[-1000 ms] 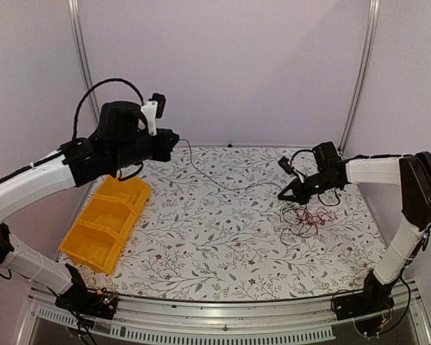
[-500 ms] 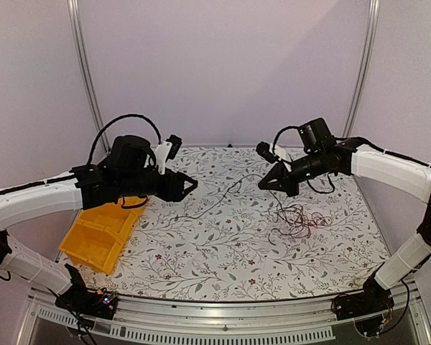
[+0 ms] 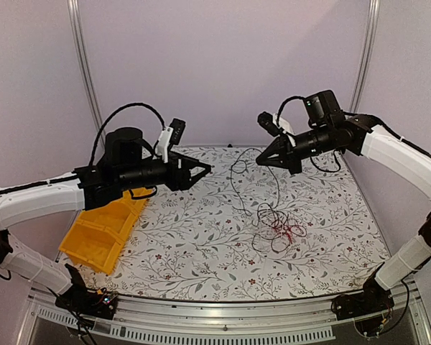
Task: Untangle the cables
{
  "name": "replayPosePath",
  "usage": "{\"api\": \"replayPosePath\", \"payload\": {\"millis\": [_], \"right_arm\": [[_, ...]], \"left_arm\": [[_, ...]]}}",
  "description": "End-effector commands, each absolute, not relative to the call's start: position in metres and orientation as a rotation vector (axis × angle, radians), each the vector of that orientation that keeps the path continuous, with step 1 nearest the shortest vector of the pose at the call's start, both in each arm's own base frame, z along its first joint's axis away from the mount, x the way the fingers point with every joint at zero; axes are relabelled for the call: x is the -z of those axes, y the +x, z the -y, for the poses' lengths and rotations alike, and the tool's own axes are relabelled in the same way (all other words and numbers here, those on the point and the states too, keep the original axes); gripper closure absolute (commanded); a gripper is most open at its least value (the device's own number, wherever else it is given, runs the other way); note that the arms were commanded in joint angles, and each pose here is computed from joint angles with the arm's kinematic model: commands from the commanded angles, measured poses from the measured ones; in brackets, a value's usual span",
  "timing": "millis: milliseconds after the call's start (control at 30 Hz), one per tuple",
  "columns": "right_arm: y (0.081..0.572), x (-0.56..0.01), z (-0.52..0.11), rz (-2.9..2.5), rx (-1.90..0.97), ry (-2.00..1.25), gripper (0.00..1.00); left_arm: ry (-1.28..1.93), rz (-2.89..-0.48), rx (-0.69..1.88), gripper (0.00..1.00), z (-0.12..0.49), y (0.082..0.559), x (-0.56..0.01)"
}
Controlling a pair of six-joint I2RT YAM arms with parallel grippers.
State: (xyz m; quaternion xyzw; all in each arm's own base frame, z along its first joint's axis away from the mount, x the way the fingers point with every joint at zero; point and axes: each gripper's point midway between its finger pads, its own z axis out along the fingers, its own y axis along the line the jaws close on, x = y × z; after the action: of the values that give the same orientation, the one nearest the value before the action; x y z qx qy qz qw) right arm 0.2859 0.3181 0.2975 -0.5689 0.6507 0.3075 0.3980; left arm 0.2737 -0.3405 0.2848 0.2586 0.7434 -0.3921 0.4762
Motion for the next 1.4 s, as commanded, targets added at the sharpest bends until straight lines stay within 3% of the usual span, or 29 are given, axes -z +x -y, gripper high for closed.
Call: {"api": "replayPosePath", "payload": {"millis": [0,400,633,700,967,1133,1367], "right_arm": [[0.283,-0.286,-0.32,-1.689,-0.81,-1.45,1.0],[0.279,-0.282,-0.316,-1.701,-0.803,-1.443,1.0],[0.278,-0.282,-0.314,-1.702,-0.794,-1.436,1.0],[0.279,-0.283,-0.313,-1.7,-0.786,-1.431,1.0],[0.281,-0.278,-0.314,-1.71,-0.785,-1.427,1.0],[0.284,-0.279,-0.315,-1.712,-0.78,-1.419,1.0],[0.287,-0.272,-0.314,-1.728,-0.768,-1.414,1.0]], "left_arm": [[0.68,-1.753,1.045,0.38,0.363,0.273,-0.294],[0.77,-1.78,1.023,0.46,0.423,0.301,-0.267],[0.787,-1.818,1.001,0.72,0.439,0.314,-0.249],[0.797,-1.825,1.003,0.74,0.44,0.314,-0.246],[0.817,-1.842,1.006,0.73,0.443,0.312,-0.234],[0.831,-1.853,1.007,0.65,0.446,0.313,-0.227],[0.825,-1.852,0.991,0.91,0.444,0.314,-0.226]]}}
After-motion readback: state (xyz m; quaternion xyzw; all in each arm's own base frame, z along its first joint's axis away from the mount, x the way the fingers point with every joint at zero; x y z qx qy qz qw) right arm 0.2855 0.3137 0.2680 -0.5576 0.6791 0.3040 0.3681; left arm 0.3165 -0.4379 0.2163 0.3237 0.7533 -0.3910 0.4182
